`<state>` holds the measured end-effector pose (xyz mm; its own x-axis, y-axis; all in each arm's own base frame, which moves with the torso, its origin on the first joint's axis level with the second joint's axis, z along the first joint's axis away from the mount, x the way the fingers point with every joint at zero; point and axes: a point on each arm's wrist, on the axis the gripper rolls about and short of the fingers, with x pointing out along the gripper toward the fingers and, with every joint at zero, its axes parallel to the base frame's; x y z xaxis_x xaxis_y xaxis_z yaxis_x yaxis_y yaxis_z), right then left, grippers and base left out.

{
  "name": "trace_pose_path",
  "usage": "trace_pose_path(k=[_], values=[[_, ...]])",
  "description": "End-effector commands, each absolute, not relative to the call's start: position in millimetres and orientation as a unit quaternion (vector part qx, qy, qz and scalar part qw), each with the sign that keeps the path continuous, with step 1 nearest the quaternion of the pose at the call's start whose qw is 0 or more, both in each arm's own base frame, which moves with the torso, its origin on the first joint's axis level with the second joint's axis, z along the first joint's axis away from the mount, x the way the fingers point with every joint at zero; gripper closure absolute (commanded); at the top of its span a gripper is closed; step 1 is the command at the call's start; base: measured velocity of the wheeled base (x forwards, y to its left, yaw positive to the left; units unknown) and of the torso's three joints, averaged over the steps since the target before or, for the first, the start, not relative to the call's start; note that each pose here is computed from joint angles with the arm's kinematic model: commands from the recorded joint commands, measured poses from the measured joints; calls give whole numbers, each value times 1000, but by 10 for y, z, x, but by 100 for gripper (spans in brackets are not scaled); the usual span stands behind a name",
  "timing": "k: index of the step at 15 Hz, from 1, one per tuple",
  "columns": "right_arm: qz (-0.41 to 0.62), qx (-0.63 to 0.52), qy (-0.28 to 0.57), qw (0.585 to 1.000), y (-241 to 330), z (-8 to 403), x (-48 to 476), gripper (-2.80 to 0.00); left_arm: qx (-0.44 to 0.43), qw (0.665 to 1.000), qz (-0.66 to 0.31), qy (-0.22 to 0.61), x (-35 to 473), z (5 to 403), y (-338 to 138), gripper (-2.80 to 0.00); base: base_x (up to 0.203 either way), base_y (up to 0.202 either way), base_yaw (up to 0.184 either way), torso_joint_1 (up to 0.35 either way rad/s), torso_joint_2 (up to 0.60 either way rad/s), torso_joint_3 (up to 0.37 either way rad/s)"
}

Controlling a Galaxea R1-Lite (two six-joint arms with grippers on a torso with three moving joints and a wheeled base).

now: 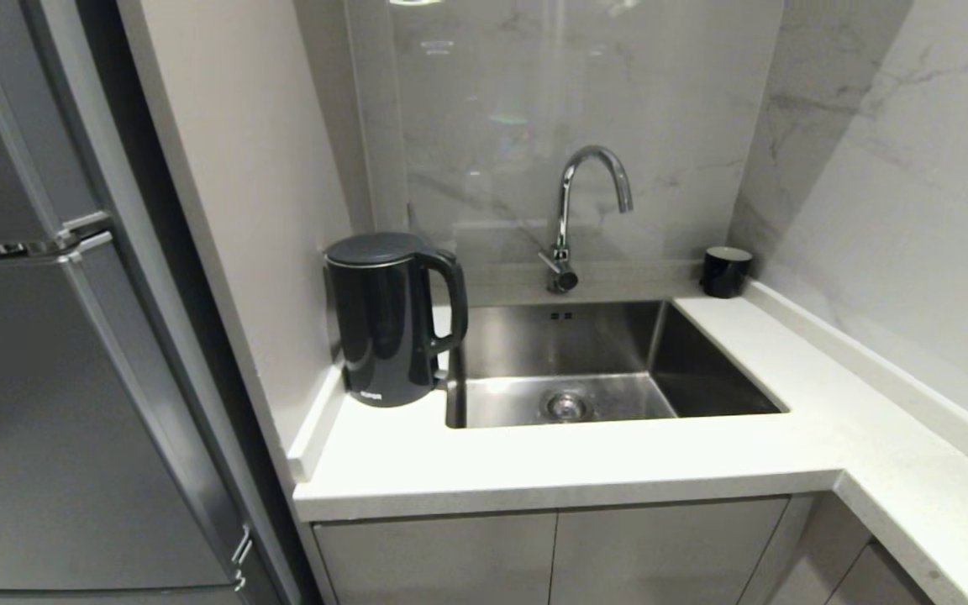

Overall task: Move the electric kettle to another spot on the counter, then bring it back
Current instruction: Grab the kettle

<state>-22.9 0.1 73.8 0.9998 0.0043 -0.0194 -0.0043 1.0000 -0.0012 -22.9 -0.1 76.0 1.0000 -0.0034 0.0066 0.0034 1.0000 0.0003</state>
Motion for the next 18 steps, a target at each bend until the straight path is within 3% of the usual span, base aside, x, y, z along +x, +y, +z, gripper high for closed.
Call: trace_pose_path(k=[1, 7, 18], values=[[2, -1, 11, 1000, 1, 737, -228, 0, 0, 1000, -2, 0, -225, 748, -1, 0, 0, 0, 0, 188, -568, -388], [2, -1, 11, 1000, 1, 737, -228, 0, 0, 1000, -2, 0, -225, 748, -1, 0, 0, 0, 0, 203, -573, -370], [2, -1, 10, 1000, 1, 737, -229, 0, 0, 1000, -2, -1, -225, 751, -1, 0, 0, 0, 0, 151, -367, -220]])
